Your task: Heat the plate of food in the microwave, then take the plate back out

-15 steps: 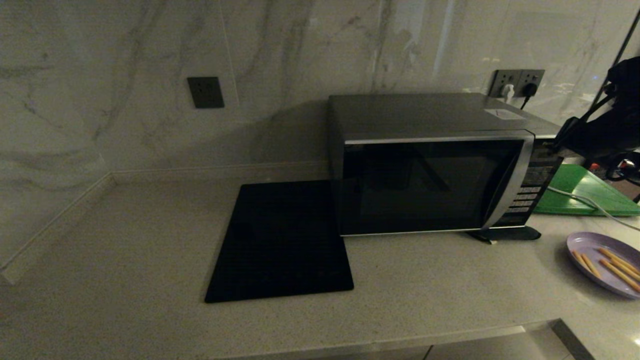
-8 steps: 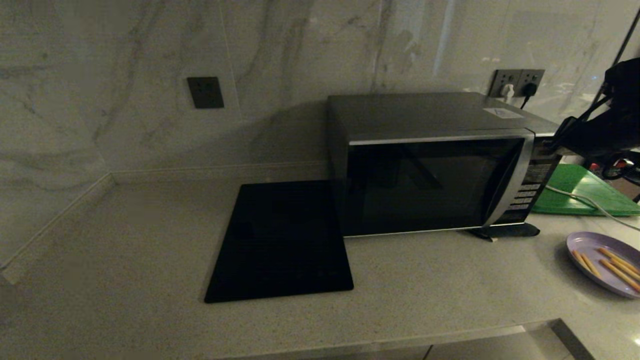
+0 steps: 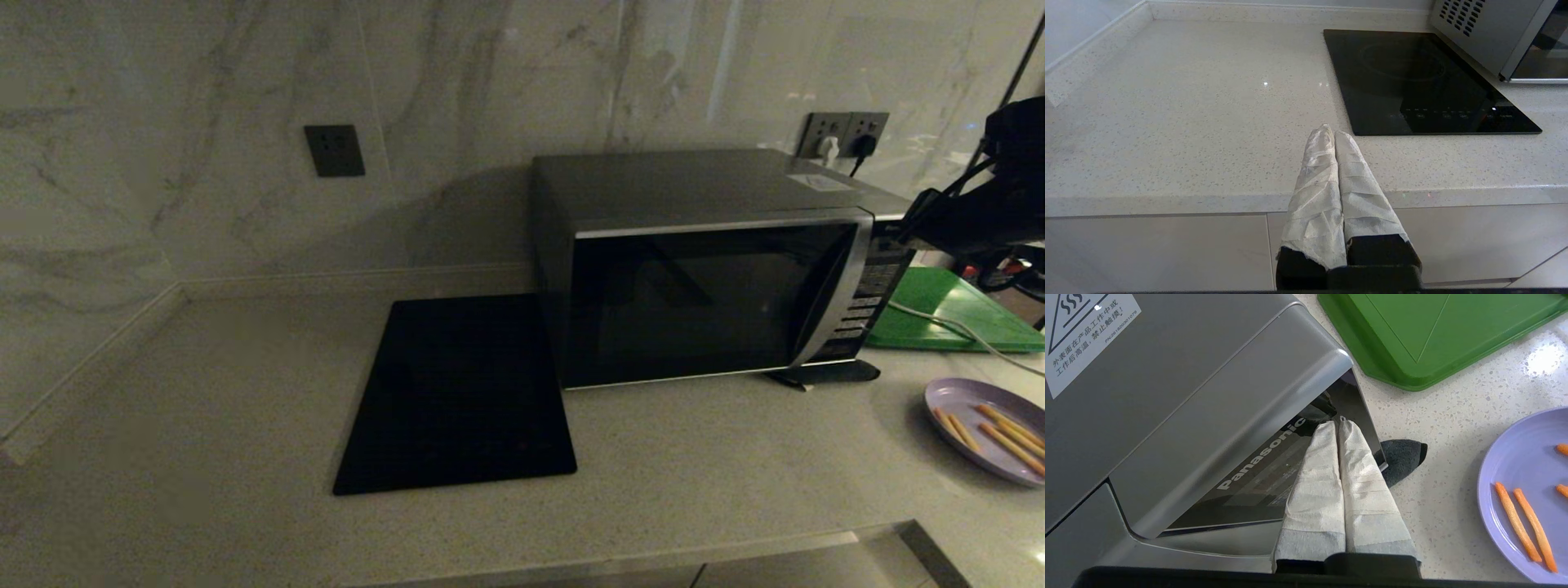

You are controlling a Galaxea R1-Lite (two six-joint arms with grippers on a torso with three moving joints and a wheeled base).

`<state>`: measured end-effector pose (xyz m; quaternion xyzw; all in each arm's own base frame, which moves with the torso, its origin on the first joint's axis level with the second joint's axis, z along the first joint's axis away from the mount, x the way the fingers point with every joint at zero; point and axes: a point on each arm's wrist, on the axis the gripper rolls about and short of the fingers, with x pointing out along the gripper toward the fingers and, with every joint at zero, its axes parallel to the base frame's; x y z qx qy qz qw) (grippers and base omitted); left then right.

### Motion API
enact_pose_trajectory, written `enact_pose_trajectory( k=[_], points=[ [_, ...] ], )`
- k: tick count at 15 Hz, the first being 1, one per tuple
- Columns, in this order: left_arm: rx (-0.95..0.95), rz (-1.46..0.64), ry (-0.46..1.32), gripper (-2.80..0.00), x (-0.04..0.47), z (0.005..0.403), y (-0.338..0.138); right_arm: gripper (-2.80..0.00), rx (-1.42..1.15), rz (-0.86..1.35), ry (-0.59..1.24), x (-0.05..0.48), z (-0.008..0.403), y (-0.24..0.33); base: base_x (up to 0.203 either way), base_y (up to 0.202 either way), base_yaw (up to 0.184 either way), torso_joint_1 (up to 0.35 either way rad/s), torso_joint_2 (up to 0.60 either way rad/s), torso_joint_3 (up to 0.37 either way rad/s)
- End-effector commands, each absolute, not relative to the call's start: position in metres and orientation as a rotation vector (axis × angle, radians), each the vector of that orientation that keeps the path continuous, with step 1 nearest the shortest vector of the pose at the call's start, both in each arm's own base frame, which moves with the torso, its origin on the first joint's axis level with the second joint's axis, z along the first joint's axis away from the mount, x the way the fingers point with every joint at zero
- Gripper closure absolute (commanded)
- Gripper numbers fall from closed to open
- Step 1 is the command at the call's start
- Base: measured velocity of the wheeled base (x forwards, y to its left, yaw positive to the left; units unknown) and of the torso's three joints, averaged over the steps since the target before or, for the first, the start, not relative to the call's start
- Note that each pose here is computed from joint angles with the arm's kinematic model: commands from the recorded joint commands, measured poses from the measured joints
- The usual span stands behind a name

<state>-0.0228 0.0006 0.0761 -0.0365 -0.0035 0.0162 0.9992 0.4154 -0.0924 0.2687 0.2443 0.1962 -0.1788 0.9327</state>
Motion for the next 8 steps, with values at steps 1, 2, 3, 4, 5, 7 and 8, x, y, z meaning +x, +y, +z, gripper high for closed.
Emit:
enact_pose_trajectory(
  k=[1, 2, 3, 4, 5, 7, 8],
  points=[
    [-0.074, 0.034, -0.006, 0.0, -0.023, 0.076, 0.001, 0.0, 0.503, -0.362, 0.403, 0.416, 0.267, -0.092, 0.0, 0.0, 0.0, 0.0, 0.0, 0.0],
    [-0.074, 0.034, -0.006, 0.0, -0.023, 0.076, 0.001, 0.0, 0.504, -0.363, 0.403, 0.417, 0.267, -0.092, 0.0, 0.0, 0.0, 0.0, 0.0, 0.0],
    [-0.074, 0.034, -0.006, 0.0, -0.023, 0.076, 0.001, 0.0, 0.505, -0.364, 0.402, 0.416, 0.267, -0.093, 0.0, 0.0, 0.0, 0.0, 0.0, 0.0],
    [-0.074, 0.034, -0.007, 0.0, -0.023, 0.076, 0.001, 0.0, 0.504, -0.363, 0.403, 0.416, 0.268, -0.092, 0.0, 0.0, 0.0, 0.0, 0.0, 0.0],
    [-0.074, 0.034, -0.006, 0.0, -0.023, 0.076, 0.001, 0.0, 0.506, -0.362, 0.4, 0.414, 0.27, -0.091, 0.0, 0.0, 0.0, 0.0, 0.0, 0.0],
    [-0.074, 0.034, -0.006, 0.0, -0.023, 0.076, 0.001, 0.0, 0.505, -0.359, 0.383, 0.407, 0.279, -0.09, 0.0, 0.0, 0.0, 0.0, 0.0, 0.0],
    [-0.074, 0.034, -0.006, 0.0, -0.023, 0.076, 0.001, 0.0, 0.502, -0.358, 0.373, 0.4, 0.286, -0.088, 0.0, 0.0, 0.0, 0.0, 0.0, 0.0]
  ],
)
